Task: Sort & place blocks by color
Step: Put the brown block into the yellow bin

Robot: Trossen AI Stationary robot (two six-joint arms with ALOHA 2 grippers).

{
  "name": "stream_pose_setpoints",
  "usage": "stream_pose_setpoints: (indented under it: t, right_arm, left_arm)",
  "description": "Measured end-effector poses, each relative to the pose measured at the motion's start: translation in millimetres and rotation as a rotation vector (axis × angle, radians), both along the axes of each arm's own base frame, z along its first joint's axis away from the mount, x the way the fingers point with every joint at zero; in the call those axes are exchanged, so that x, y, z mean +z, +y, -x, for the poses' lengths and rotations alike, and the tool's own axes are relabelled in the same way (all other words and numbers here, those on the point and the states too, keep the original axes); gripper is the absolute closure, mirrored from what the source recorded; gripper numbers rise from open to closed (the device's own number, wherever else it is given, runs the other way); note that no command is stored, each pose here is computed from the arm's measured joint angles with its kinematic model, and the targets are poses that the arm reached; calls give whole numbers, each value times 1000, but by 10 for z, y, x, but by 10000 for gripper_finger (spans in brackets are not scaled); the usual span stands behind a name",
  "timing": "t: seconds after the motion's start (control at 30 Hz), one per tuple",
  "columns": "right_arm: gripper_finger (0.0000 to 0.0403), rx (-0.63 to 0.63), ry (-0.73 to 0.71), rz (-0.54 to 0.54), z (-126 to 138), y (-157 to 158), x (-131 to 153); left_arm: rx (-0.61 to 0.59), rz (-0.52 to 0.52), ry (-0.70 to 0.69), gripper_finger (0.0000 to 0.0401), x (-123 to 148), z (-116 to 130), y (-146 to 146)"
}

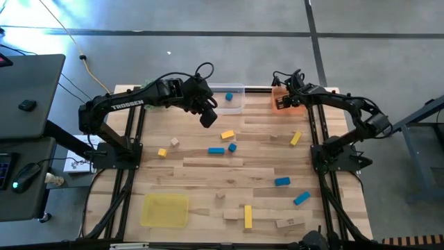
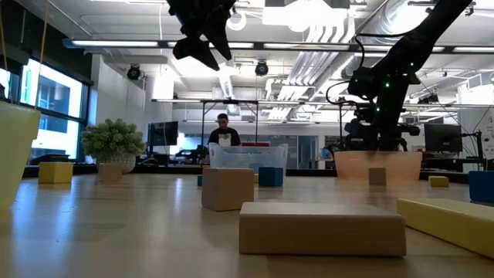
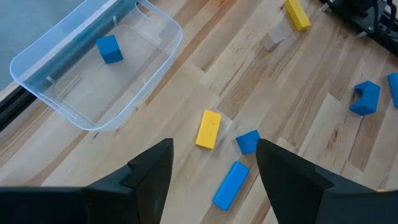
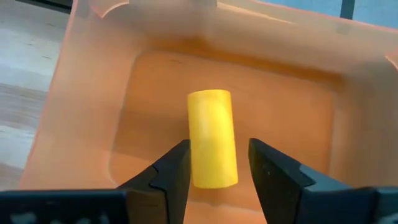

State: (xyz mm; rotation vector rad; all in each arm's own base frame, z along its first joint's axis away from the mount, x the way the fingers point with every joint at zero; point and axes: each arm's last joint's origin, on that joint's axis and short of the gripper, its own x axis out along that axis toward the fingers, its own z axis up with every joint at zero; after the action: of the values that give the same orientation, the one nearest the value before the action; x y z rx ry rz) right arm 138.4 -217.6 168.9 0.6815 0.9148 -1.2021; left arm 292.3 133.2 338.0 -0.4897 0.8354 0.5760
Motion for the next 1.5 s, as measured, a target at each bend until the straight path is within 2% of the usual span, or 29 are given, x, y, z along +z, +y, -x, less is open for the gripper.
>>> stream_pose_setpoints:
  t: [0.17, 0.37, 0.47, 0.8, 1.1, 1.37, 1.5]
  right_arm:
    - [238, -17, -5, -9, -7, -10, 38]
    - [214, 5, 6, -7, -68, -100, 313]
    - [209, 32, 6, -16, -100, -132, 472]
    - [208, 126, -157, -81, -209, -191, 1021]
    - [208, 184, -228, -38, -300, -201, 1314]
    - [208, 220, -226, -34, -391, -139, 1335]
    - [208, 229, -217, -30, -425, -112, 1334]
  left_arm:
    - [6, 0, 18, 181, -8, 13, -3]
    - [20, 80, 178, 181, -98, 148, -63]
    - [37, 87, 238, 181, -121, 198, -78]
    - [45, 112, 327, 181, -175, 269, -126]
    - [62, 224, 479, 181, -741, 386, -196]
    - [102, 285, 584, 181, -1153, 539, -250]
    - [102, 301, 591, 181, -1317, 580, -272]
